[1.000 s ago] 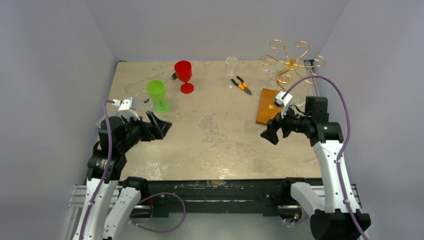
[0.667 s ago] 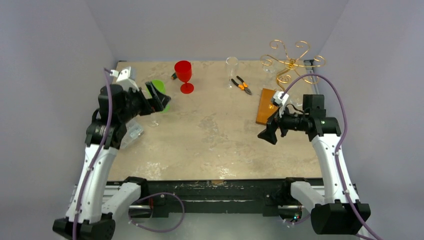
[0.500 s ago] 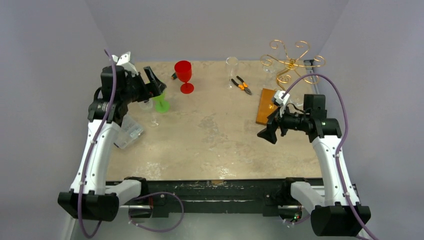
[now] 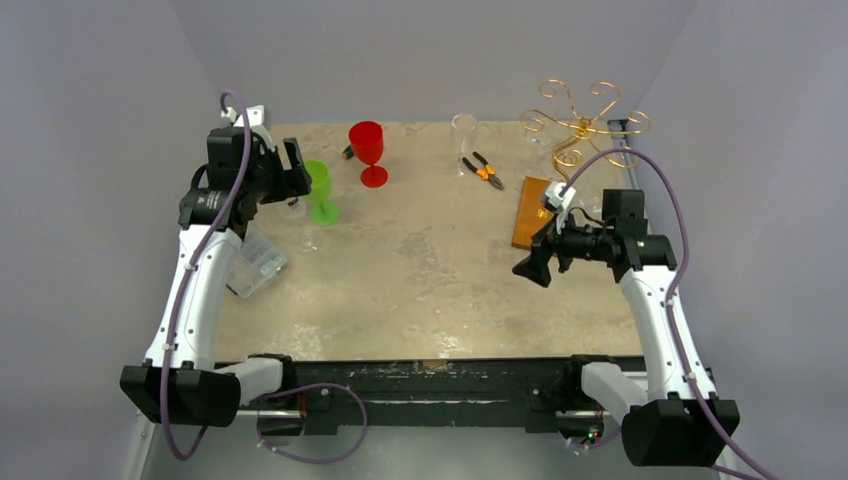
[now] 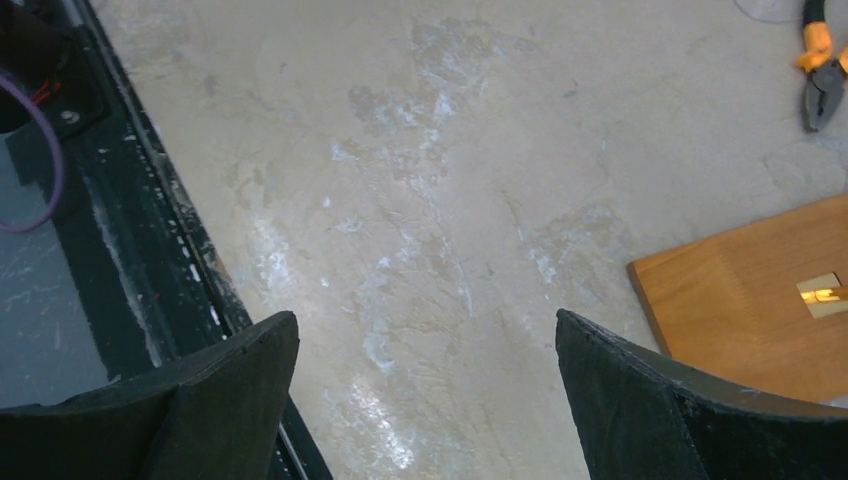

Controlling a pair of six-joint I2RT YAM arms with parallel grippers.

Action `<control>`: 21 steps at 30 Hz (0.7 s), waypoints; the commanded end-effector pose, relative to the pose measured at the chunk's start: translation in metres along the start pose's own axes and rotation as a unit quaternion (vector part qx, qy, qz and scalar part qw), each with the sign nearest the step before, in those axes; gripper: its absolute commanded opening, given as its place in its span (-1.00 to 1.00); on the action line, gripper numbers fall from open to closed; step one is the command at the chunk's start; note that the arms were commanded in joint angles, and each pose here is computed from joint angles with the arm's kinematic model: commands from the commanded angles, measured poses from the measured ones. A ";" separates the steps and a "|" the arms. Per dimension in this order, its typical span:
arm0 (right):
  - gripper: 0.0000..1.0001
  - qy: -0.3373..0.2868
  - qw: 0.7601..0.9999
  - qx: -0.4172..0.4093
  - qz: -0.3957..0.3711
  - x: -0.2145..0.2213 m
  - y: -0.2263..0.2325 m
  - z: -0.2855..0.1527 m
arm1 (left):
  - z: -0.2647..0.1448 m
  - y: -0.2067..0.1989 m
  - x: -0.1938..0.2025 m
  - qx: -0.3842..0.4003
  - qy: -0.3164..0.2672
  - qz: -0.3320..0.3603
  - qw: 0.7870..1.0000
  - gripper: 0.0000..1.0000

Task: Place the wine glass upside down on the wine glass rack
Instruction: Pick up the wine glass at the center of the board.

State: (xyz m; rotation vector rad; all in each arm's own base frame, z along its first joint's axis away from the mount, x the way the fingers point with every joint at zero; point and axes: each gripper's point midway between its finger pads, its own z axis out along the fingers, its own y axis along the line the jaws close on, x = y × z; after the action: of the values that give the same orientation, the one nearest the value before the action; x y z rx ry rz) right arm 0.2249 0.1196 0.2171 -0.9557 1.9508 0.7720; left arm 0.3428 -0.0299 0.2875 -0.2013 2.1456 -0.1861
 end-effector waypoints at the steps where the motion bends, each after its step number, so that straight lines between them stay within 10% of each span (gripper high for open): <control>1: 0.90 0.015 0.990 0.138 0.019 0.006 -0.051 -0.006 | 0.002 0.008 -0.003 -0.004 -0.007 0.005 1.000 0.60; 10: 0.78 -0.009 0.942 0.321 0.098 0.020 -0.108 -0.045 | 0.007 0.017 0.013 -0.006 0.000 -0.001 1.000 0.60; 21: 0.72 -0.001 0.965 0.249 0.084 0.040 -0.094 -0.022 | 0.002 -0.007 0.013 0.061 -0.005 -0.003 0.998 0.56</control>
State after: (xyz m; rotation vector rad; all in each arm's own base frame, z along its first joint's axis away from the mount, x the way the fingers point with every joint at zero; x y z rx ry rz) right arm 0.2753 0.0322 0.1737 -0.4352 2.1514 0.3010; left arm 0.3356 -0.0307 0.2606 -0.1947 2.1870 -0.2553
